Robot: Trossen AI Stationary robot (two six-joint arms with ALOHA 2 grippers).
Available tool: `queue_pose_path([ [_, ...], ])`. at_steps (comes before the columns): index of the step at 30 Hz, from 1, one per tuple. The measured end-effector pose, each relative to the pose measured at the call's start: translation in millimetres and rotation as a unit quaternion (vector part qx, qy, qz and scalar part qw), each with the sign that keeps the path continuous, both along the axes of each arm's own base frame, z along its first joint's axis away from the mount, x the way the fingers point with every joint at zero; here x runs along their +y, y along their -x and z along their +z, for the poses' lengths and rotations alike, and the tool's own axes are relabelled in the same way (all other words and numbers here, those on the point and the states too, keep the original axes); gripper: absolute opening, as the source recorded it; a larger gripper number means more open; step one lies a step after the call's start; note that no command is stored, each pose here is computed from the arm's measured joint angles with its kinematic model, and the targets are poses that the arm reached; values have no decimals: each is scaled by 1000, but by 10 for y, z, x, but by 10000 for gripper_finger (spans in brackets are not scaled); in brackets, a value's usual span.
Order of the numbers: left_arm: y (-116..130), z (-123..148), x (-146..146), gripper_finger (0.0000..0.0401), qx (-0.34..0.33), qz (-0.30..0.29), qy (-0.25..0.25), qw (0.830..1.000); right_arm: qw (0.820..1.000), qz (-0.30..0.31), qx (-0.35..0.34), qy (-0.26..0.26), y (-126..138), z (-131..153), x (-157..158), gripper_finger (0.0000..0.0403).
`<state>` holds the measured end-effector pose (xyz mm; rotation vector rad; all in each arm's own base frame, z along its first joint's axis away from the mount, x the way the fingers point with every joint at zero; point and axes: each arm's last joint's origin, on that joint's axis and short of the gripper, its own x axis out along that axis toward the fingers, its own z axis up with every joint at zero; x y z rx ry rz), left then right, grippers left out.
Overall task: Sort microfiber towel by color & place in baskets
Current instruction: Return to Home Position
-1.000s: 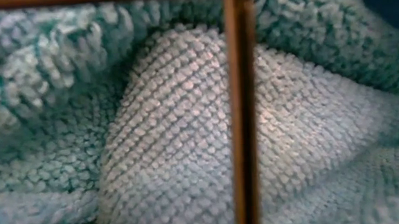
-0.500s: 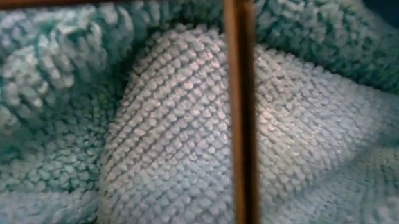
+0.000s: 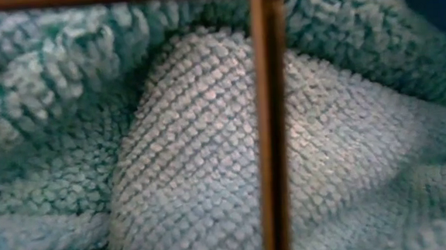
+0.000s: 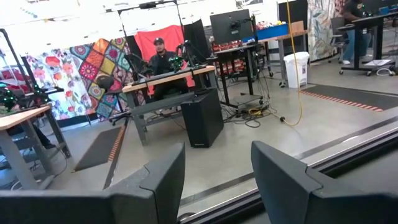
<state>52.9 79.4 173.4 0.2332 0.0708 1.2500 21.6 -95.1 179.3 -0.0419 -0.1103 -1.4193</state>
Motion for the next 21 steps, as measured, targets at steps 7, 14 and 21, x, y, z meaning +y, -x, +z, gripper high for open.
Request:
queue_pose_path([
  [7, -1, -3, 1, 168, 1, 0, 1, 1000, 1000, 0, 0, 0, 0, 0, 0, 180],
  [14, -5, -10, 6, 168, 4, 0, 4, 1000, 1000, 0, 0, 0, 0, 0, 0, 180],
  [21, -1, 15, 1, 168, 4, 0, 5, 1000, 1000, 0, 0, 0, 0, 0, 0, 180],
])
